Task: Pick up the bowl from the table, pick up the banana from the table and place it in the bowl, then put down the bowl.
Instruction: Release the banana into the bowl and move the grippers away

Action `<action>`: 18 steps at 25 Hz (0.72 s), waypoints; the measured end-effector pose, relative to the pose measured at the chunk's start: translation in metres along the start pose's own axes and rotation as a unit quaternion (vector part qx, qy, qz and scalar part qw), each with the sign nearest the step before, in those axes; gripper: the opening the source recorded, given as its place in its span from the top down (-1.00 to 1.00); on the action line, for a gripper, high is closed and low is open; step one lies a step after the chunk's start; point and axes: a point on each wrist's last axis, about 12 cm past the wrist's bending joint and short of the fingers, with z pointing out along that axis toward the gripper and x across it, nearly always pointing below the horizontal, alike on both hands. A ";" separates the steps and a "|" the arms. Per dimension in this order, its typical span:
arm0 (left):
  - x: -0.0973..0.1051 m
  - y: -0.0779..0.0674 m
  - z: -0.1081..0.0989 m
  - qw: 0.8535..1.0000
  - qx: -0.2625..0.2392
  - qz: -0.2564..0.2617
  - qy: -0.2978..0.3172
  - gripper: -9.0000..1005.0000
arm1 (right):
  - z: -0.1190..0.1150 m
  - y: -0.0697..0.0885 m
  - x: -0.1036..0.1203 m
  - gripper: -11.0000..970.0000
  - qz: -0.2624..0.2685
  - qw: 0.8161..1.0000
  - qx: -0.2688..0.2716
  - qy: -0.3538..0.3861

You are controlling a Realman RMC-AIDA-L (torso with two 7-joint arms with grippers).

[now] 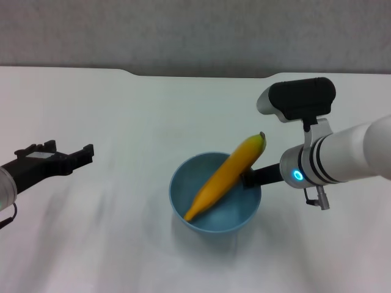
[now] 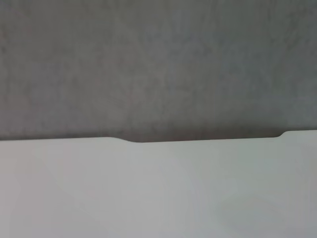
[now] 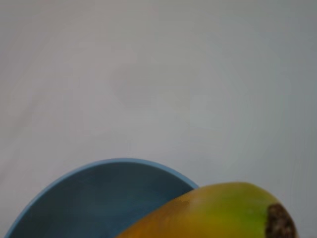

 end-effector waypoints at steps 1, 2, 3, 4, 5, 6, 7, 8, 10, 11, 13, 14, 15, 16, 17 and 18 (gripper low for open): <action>0.001 0.000 0.000 1.000 -0.001 -0.001 0.001 -0.81 | 0.001 0.000 0.002 0.88 -0.001 1.000 0.000 0.002; 0.003 0.001 0.000 1.000 -0.003 -0.003 0.004 -0.81 | 0.001 0.000 0.003 0.88 -0.001 1.000 0.001 0.003; 0.005 0.002 0.000 1.000 -0.003 -0.004 0.006 -0.81 | 0.002 -0.001 0.005 0.88 -0.002 1.000 0.002 0.005; 0.005 0.002 0.000 1.000 -0.004 -0.005 0.007 -0.81 | 0.003 -0.001 0.006 0.88 -0.001 1.000 0.002 0.007; 0.006 0.002 0.000 1.000 -0.004 -0.006 0.008 -0.81 | 0.003 -0.002 0.008 0.88 0.001 1.000 0.003 0.009; 0.006 0.002 0.000 1.000 -0.004 -0.006 0.008 -0.81 | 0.003 -0.003 0.009 0.88 0.003 1.000 0.003 0.010; 0.006 0.002 0.000 1.000 -0.004 -0.006 0.009 -0.81 | 0.004 -0.004 0.011 0.88 0.006 1.000 0.004 0.011; 0.006 0.002 0.000 1.000 -0.004 -0.006 0.009 -0.81 | 0.004 -0.005 0.012 0.88 0.008 1.000 0.004 0.012; 0.006 0.002 0.001 1.000 -0.004 -0.006 0.009 -0.81 | 0.004 -0.006 0.013 0.87 0.011 1.000 0.005 0.012; 0.006 0.002 0.001 1.000 -0.004 -0.006 0.009 -0.81 | 0.004 -0.007 0.014 0.87 0.011 1.000 0.005 0.011; 0.006 0.002 0.001 1.000 -0.004 -0.007 0.009 -0.81 | 0.004 -0.006 0.014 0.87 0.010 1.000 0.004 0.008; 0.007 0.002 0.001 1.000 -0.004 -0.007 0.009 -0.81 | 0.004 -0.006 0.014 0.87 0.010 1.000 0.004 0.008; 0.007 0.002 0.001 1.000 -0.004 -0.007 0.010 -0.81 | 0.004 -0.006 0.014 0.87 0.009 1.000 0.005 0.006; 0.008 0.002 0.001 1.000 -0.004 -0.008 0.011 -0.81 | 0.004 -0.006 0.014 0.87 0.009 1.000 0.005 0.005; 0.008 0.002 0.002 1.000 -0.004 -0.008 0.012 -0.81 | 0.005 -0.007 0.014 0.87 0.009 1.000 0.005 0.004; 0.008 0.003 0.002 1.000 -0.004 -0.008 0.012 -0.81 | 0.005 -0.007 0.014 0.87 0.009 1.000 0.005 0.004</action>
